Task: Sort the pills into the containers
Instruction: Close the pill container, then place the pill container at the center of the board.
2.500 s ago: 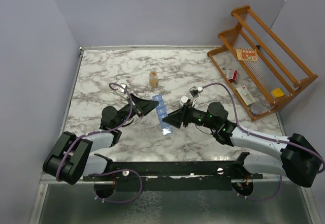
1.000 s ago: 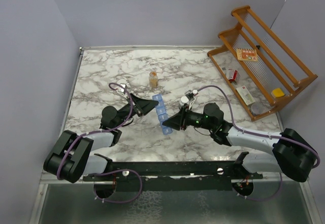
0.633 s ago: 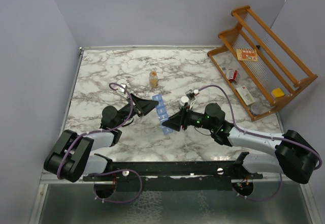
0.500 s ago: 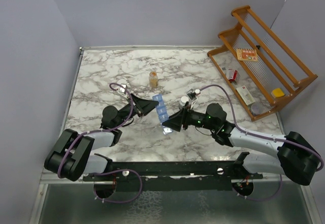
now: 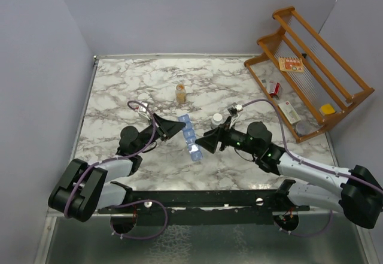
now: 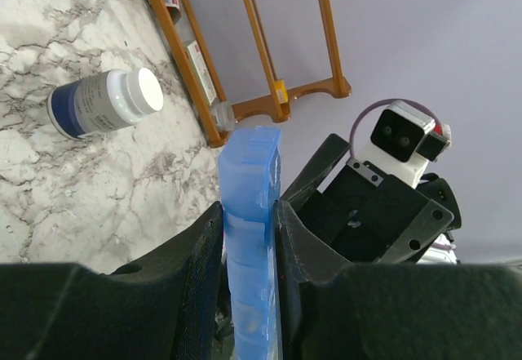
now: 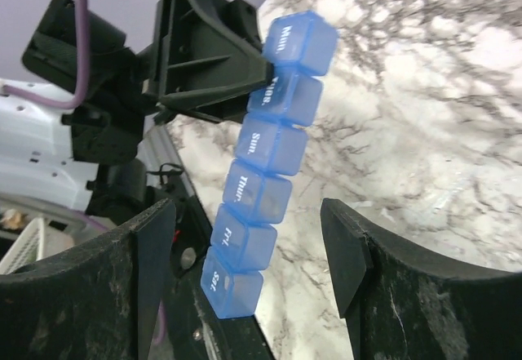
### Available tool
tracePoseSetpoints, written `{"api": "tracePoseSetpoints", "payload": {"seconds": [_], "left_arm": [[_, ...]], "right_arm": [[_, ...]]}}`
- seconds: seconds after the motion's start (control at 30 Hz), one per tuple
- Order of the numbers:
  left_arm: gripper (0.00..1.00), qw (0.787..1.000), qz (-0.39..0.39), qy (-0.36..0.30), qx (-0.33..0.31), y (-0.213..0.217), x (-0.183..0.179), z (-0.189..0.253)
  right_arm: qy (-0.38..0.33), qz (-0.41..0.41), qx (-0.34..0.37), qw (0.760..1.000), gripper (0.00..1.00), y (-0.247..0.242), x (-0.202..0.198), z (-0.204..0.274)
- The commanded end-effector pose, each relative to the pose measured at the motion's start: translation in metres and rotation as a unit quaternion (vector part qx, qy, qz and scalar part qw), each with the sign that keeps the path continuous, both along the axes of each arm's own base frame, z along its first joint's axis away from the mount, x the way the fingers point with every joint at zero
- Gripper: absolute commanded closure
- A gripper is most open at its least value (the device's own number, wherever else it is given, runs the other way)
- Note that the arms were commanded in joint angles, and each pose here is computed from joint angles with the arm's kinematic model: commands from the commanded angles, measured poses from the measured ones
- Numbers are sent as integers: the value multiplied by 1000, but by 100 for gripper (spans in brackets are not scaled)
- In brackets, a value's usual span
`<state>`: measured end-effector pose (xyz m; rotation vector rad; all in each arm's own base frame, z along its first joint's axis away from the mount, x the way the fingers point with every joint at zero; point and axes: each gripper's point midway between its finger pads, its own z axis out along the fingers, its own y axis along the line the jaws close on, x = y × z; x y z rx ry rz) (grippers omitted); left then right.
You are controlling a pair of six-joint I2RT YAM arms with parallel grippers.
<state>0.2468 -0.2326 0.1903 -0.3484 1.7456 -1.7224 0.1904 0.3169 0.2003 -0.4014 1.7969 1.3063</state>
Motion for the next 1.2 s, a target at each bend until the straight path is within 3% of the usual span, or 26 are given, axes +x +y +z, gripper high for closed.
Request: {"api": "tracePoseSetpoints", "payload": {"seconds": [0.0, 0.27, 0.57, 1.17], "left_arm": [[94, 999, 25, -23, 32, 5, 6, -4], [95, 998, 49, -3, 45, 11, 9, -22], [95, 995, 71, 14, 62, 17, 14, -39], [94, 995, 74, 27, 67, 16, 20, -45]], "right_arm": [[-32, -71, -45, 996, 27, -19, 22, 2], [-71, -71, -119, 988, 24, -12, 25, -9], [-119, -91, -253, 956, 23, 18, 30, -15], [-125, -98, -364, 918, 18, 34, 39, -49]]}}
